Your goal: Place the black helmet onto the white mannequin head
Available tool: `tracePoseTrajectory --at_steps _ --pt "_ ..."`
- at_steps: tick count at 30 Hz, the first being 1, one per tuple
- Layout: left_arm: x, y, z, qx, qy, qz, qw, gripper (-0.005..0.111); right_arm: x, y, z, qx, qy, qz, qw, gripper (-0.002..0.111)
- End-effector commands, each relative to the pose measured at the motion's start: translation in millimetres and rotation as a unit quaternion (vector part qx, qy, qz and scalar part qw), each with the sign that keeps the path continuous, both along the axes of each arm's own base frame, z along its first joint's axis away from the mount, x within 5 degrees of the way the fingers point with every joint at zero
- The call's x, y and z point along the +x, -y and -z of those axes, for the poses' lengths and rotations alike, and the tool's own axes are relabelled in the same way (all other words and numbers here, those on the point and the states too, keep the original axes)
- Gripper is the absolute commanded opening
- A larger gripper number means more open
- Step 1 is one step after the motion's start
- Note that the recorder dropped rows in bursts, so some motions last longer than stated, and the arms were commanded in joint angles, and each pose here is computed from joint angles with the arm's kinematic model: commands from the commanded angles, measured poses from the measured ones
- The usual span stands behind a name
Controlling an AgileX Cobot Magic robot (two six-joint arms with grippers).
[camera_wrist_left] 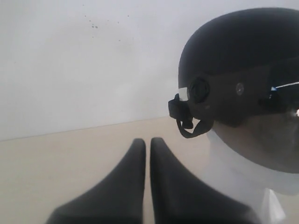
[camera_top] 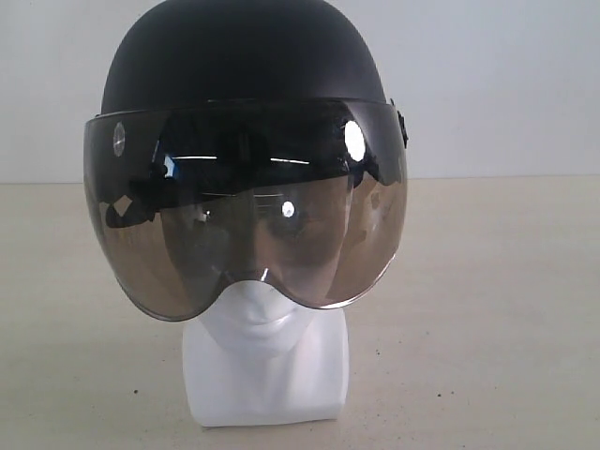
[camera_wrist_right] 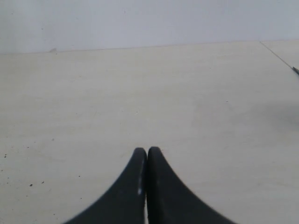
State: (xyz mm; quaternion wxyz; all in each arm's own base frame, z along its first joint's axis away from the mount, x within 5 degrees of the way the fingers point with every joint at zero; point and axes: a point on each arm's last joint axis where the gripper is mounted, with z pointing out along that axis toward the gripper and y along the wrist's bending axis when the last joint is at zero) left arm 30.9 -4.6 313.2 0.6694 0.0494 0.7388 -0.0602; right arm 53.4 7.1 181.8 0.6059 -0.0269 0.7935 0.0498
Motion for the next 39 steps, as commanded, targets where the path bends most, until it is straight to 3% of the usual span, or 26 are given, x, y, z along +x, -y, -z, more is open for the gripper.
tracePoseTrajectory --at_steps 1,15,31,39 --pt "15 2 26 0.025 0.037 0.0 0.999 0.005 0 0 -1 0.0 0.006 0.0 1.0 0.0" --pt "28 5 120 0.036 -0.024 0.004 0.999 0.005 0 0 -1 0.001 0.006 0.0 1.0 0.0" --pt "23 3 127 0.042 -0.051 0.002 0.998 0.005 0 0 -1 0.002 0.009 0.001 1.0 0.0" --pt "23 -1 128 0.037 -0.056 -0.037 0.997 0.005 0 0 -1 0.002 0.009 0.001 1.0 0.0"
